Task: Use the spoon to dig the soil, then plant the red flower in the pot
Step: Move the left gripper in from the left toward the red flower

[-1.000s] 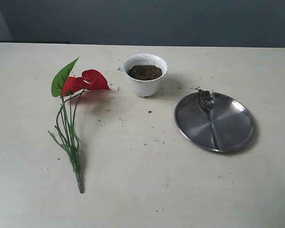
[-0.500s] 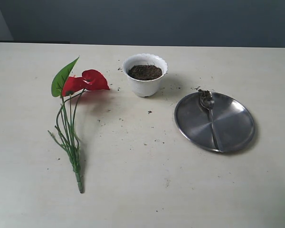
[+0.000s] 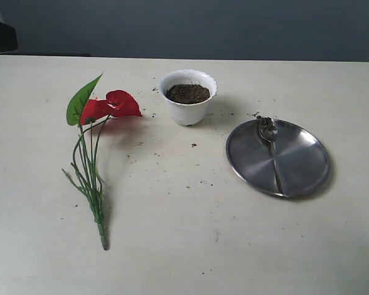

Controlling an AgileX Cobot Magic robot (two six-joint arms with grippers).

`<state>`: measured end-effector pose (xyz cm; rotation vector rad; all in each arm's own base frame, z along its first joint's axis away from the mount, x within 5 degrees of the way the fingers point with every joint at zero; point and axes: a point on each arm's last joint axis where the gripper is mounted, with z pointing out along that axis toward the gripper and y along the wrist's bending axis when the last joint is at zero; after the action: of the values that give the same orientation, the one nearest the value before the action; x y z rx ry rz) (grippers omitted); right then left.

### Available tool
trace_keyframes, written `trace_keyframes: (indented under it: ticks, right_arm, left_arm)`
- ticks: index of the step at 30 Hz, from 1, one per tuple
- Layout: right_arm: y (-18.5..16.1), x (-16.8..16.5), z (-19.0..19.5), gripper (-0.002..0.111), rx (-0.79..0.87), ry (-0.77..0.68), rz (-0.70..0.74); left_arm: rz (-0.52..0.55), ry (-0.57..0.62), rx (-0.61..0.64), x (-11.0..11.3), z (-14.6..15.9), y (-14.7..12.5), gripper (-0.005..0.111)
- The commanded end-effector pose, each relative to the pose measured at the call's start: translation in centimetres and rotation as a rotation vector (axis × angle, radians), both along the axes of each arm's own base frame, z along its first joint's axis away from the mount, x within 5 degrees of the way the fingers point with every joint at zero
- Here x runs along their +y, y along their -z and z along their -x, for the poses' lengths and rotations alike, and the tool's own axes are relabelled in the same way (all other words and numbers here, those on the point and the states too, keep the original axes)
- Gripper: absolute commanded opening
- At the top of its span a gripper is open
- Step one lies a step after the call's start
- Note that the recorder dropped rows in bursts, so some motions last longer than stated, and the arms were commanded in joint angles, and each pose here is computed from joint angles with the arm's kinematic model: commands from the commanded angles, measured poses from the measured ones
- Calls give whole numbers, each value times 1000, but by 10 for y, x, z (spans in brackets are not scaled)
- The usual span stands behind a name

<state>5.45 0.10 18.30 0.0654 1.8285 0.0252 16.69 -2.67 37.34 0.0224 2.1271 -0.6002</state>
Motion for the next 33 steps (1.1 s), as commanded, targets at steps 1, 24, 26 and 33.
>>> trace_keyframes:
  ticks: [1, 24, 26, 33]
  right_arm:
    - [0, 0, 0, -1, -6, 5, 4]
    - [0, 0, 0, -1, -6, 5, 2]
    - [0, 0, 0, -1, -6, 5, 2]
    - [0, 0, 0, -1, -6, 5, 2]
  left_arm:
    - [34, -16, 48, -1, 1, 0, 55]
    - [-114, -18, 226, 7, 10, 24, 75]
    - [-127, -22, 229, 8, 10, 26, 75]
    - [-101, -48, 235, 8, 7, 40, 81]
